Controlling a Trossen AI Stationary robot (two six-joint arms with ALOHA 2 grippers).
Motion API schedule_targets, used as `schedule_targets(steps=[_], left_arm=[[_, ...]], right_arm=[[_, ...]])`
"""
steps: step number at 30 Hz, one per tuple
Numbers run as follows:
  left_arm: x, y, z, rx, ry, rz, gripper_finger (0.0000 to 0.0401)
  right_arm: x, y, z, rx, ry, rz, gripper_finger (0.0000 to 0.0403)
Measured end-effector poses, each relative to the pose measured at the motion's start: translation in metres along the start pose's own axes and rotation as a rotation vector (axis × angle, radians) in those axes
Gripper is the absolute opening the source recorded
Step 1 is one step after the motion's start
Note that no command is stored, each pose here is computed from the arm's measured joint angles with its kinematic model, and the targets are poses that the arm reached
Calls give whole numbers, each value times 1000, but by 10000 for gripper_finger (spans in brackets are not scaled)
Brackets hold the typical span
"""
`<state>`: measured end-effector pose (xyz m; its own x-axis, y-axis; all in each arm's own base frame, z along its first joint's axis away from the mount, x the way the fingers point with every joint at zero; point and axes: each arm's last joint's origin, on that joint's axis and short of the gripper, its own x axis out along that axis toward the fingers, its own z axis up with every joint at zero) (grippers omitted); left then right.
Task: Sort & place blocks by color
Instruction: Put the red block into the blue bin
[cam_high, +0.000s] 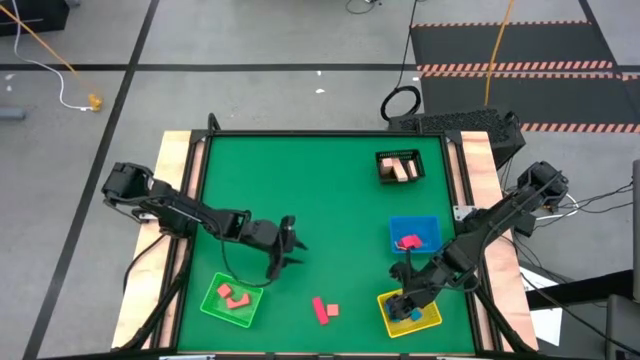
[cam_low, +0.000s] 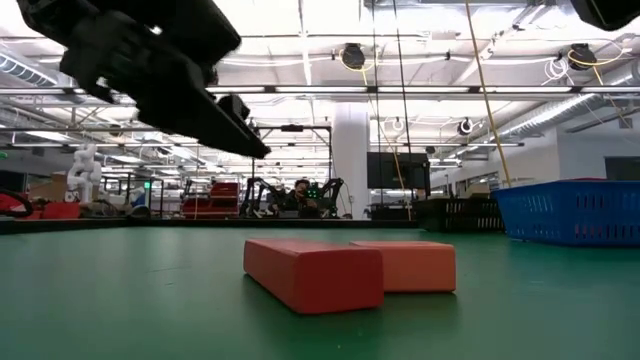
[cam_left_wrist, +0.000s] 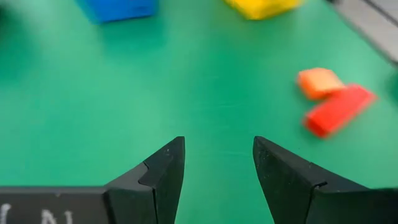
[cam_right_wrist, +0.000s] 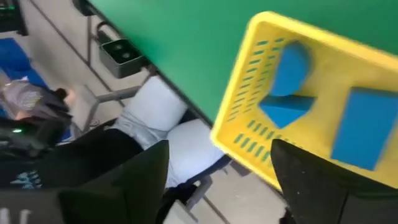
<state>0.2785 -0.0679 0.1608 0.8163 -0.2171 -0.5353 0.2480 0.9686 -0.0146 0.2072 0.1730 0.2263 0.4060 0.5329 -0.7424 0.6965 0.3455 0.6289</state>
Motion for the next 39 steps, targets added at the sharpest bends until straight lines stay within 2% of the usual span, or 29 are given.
schedule_targets(steps=[4, 10, 15, 22, 31, 39], left_arm=[[0, -14, 1, 80, -10, -83, 191], [0, -37, 4, 91, -65, -147, 191], [8, -52, 2, 120, -105, -146, 191], [36, -67, 2, 152, -57, -163, 191], [66, -71, 3, 299, 18, -201, 191], [86, -64, 5, 318, 16, -293, 191]], right_arm=[[0, 6, 0, -7, 3, 57, 282], [-1, 10, 1, -65, -48, 106, 281], [-1, 11, 5, -112, -60, 112, 281], [-3, 14, 9, -169, -77, 140, 281], [-5, 17, 22, -271, -118, 152, 281], [-7, 18, 29, -328, -142, 150, 281]])
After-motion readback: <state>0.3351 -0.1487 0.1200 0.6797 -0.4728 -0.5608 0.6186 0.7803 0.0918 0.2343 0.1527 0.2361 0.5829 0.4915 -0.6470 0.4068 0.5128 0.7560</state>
